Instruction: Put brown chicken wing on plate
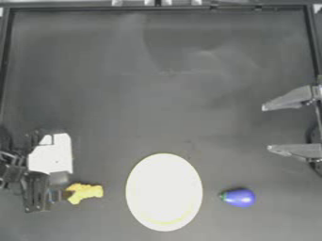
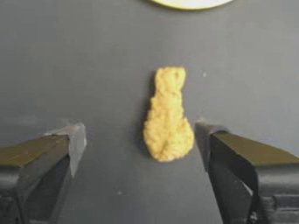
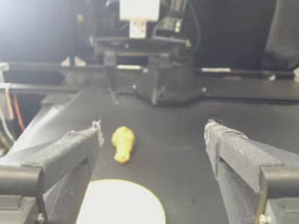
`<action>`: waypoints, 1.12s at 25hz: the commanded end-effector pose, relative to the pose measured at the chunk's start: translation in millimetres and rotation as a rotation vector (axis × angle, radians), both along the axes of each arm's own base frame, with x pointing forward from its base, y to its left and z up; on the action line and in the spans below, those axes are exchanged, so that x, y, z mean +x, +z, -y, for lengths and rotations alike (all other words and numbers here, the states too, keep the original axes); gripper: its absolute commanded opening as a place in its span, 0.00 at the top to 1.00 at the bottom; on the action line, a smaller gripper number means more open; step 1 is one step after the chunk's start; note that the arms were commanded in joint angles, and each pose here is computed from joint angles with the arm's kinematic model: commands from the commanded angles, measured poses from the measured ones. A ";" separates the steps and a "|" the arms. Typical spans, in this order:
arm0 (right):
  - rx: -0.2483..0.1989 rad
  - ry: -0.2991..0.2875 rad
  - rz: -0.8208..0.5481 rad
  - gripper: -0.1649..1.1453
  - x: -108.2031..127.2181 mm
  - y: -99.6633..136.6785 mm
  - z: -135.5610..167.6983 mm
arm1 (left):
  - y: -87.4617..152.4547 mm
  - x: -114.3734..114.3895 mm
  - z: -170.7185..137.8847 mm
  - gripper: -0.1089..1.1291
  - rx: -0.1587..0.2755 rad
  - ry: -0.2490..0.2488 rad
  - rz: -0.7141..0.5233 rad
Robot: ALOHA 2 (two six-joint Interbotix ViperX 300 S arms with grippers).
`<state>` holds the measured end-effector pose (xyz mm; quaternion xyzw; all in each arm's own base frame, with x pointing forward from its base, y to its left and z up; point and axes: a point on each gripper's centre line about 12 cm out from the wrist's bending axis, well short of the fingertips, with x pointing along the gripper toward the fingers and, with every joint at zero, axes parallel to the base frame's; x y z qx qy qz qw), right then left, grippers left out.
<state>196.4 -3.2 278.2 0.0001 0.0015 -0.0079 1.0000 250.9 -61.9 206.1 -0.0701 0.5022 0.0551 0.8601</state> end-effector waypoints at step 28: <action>0.001 0.000 0.011 0.11 1.6 2.5 0.1 | -78.5 26.1 28.2 0.08 -0.036 0.063 -0.164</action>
